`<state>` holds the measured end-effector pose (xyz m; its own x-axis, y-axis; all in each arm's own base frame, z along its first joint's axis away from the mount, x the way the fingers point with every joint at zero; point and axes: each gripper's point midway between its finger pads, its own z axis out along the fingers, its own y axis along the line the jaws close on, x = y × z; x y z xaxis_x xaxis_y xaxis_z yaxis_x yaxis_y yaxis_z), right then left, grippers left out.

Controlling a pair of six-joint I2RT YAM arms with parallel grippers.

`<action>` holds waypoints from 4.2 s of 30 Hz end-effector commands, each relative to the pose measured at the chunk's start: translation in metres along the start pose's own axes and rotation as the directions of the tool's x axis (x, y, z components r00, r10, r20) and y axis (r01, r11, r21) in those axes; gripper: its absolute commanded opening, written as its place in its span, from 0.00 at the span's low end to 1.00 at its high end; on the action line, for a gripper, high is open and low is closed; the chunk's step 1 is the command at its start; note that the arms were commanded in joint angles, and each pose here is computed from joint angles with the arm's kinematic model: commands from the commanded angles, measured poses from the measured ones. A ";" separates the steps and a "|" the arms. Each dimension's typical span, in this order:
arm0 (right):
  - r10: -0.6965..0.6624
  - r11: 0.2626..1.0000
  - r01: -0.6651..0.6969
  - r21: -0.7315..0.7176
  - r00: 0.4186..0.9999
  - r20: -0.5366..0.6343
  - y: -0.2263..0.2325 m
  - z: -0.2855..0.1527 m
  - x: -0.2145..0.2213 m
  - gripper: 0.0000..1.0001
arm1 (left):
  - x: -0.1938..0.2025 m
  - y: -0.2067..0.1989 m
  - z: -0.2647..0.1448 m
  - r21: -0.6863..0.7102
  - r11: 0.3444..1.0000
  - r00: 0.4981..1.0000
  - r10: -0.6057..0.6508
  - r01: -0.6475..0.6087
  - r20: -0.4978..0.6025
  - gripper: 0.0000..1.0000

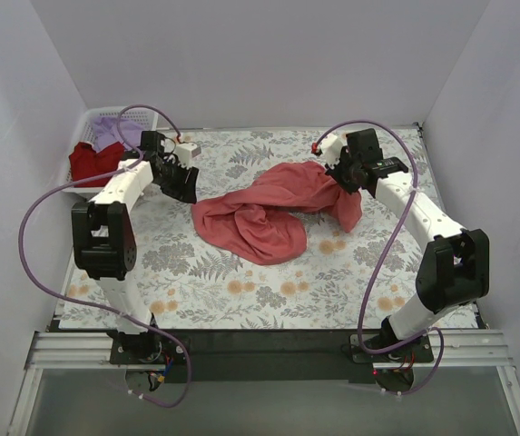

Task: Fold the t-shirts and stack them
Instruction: Flatten the tshirt out

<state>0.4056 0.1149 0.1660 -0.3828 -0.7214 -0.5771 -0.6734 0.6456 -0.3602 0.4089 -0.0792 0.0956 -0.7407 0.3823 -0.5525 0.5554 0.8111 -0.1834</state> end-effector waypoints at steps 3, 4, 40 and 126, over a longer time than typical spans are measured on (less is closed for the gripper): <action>0.014 1.000 -0.014 0.009 0.999 0.041 -0.007 -0.009 -0.016 0.01 | -0.023 0.011 0.019 0.050 0.997 0.998 0.056 -0.058 0.032 0.43; 0.014 1.000 -0.014 0.011 0.999 0.043 -0.007 -0.010 -0.016 0.01 | -0.022 0.014 0.023 0.050 0.997 0.998 0.055 -0.056 0.021 0.42; 0.008 1.000 -0.008 0.007 1.000 0.011 -0.008 -0.009 -0.011 0.01 | 0.065 0.005 0.097 -0.032 0.946 0.924 0.306 -0.321 -0.228 0.33; -0.505 0.064 -0.245 0.967 0.828 0.243 -0.183 -0.541 -0.114 0.01 | -0.209 -0.127 -0.481 -0.442 0.885 0.163 0.418 0.150 0.893 0.00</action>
<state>0.3094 -0.0157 0.6453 0.2152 -0.8637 -0.4557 0.4456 0.5021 -0.7412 0.3435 -0.0742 0.6022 0.3896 -0.0006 -0.9210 0.3194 0.9380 0.1345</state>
